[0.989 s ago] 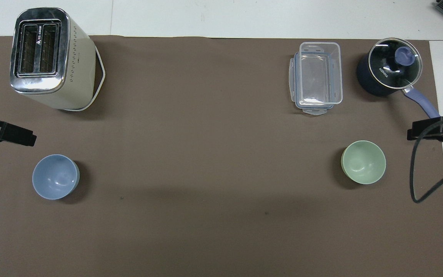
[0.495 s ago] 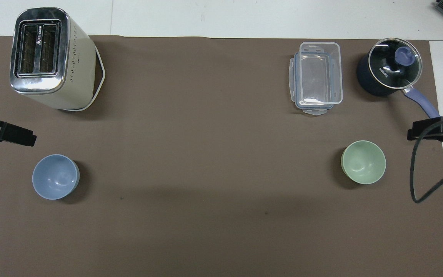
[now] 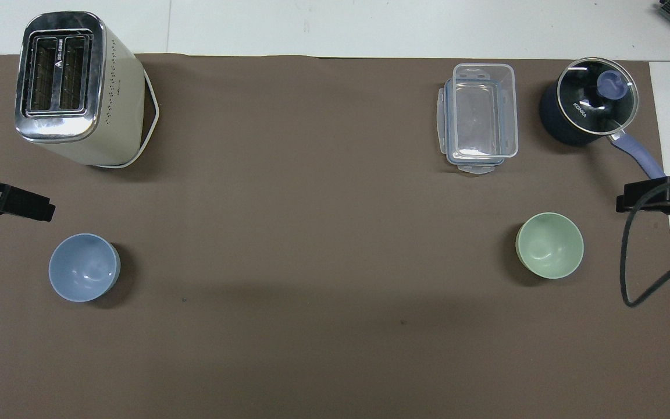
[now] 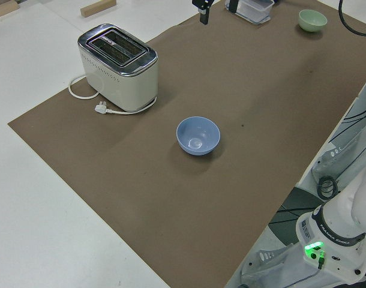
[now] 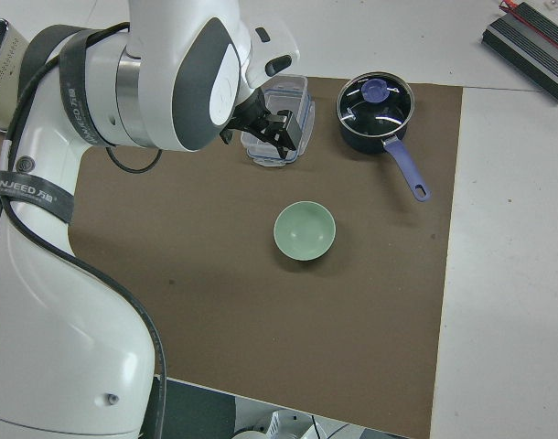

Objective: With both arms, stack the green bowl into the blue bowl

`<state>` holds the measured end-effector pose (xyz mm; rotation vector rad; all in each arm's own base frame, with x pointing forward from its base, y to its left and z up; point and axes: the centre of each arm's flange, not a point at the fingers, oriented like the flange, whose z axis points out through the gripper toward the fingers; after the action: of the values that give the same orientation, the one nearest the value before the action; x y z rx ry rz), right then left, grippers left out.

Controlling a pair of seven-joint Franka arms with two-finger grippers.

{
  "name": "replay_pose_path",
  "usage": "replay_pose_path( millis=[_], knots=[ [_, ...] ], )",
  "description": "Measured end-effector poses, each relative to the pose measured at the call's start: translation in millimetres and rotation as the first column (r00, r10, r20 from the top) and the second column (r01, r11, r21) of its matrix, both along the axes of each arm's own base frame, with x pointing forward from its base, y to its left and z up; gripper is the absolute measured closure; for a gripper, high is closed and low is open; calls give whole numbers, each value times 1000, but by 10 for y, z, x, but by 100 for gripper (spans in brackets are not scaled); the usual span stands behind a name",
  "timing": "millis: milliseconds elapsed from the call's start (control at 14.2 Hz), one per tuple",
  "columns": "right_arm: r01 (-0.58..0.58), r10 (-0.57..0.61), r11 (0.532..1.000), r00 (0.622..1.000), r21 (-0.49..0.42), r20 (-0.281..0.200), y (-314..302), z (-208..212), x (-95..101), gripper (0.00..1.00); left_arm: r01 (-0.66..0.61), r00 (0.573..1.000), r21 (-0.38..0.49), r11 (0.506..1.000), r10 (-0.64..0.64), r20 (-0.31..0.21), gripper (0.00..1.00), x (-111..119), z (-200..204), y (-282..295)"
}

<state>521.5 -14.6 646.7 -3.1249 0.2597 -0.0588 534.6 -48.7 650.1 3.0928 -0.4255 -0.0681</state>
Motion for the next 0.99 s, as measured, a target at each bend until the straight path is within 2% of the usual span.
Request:
replay_pose_path(
  millis=[989],
  knots=[
    [21,-21,1000,1000,1,-8,-111,-7,-12,0,0,1000,0,1000,0,0,0,0,0,0]
  ],
)
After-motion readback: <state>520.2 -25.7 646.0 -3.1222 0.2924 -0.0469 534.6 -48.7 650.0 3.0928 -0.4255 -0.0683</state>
